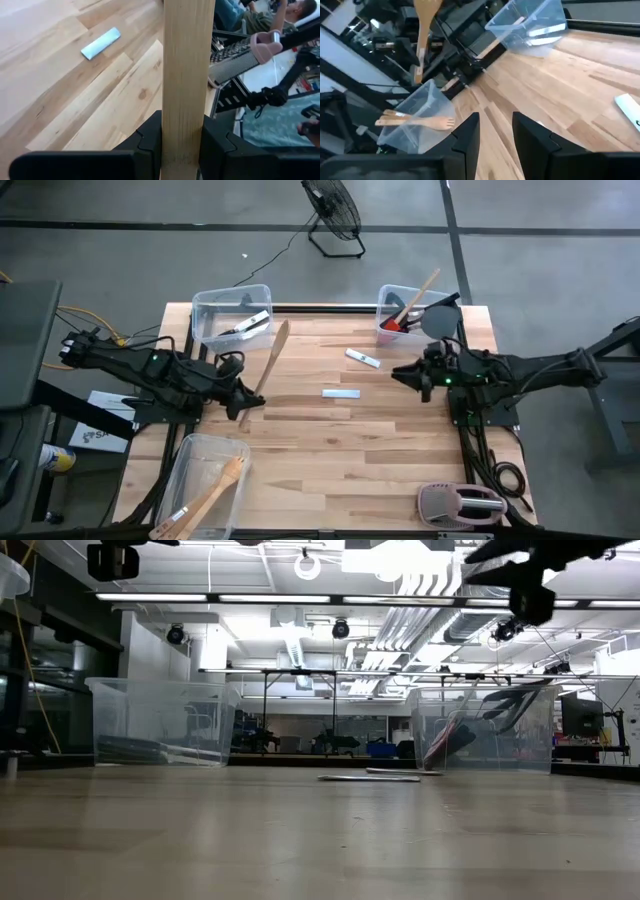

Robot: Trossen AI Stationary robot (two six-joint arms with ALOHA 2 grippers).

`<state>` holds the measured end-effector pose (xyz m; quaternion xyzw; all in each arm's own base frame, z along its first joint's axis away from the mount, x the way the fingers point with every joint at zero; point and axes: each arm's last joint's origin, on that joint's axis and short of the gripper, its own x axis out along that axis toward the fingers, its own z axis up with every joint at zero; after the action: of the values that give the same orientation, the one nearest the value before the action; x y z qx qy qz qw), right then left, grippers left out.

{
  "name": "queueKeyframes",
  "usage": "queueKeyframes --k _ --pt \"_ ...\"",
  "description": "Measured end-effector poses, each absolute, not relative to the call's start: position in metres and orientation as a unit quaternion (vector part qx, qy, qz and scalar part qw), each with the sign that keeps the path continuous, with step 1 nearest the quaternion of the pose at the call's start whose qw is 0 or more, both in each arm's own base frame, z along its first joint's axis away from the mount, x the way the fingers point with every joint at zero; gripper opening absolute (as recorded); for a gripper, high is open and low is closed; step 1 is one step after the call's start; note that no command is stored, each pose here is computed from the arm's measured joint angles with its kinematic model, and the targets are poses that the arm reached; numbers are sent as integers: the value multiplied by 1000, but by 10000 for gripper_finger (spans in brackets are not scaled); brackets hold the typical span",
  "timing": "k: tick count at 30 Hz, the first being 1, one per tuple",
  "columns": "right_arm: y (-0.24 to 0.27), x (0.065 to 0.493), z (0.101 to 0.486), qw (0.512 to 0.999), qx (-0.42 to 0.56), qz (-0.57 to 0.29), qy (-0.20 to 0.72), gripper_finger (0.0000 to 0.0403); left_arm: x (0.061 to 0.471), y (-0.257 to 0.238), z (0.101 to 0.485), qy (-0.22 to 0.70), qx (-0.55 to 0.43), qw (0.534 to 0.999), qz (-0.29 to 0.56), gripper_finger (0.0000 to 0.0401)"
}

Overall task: Pick & Place Kitchen Items
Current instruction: Put the brown serving spoon into the bottom transparent bin

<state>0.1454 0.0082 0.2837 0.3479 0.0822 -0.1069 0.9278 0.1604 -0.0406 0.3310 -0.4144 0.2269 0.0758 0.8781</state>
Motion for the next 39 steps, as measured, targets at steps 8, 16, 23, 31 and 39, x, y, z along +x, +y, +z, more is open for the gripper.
queueKeyframes --k 8,16,23,31,39 --pt "16 128 274 953 296 -25 -61 106 152 -38 335 220 -417 879 69 80" --pt "22 129 233 939 307 26 -151 106 145 -36 339 208 -418 882 61 80" --pt "24 123 221 937 305 36 -166 106 134 -33 341 202 -424 881 58 80" --pt "21 119 204 943 300 -6 -147 106 128 -32 341 210 -442 870 60 80" --pt "17 116 192 936 315 -64 -140 106 131 -35 339 235 -471 849 42 80"
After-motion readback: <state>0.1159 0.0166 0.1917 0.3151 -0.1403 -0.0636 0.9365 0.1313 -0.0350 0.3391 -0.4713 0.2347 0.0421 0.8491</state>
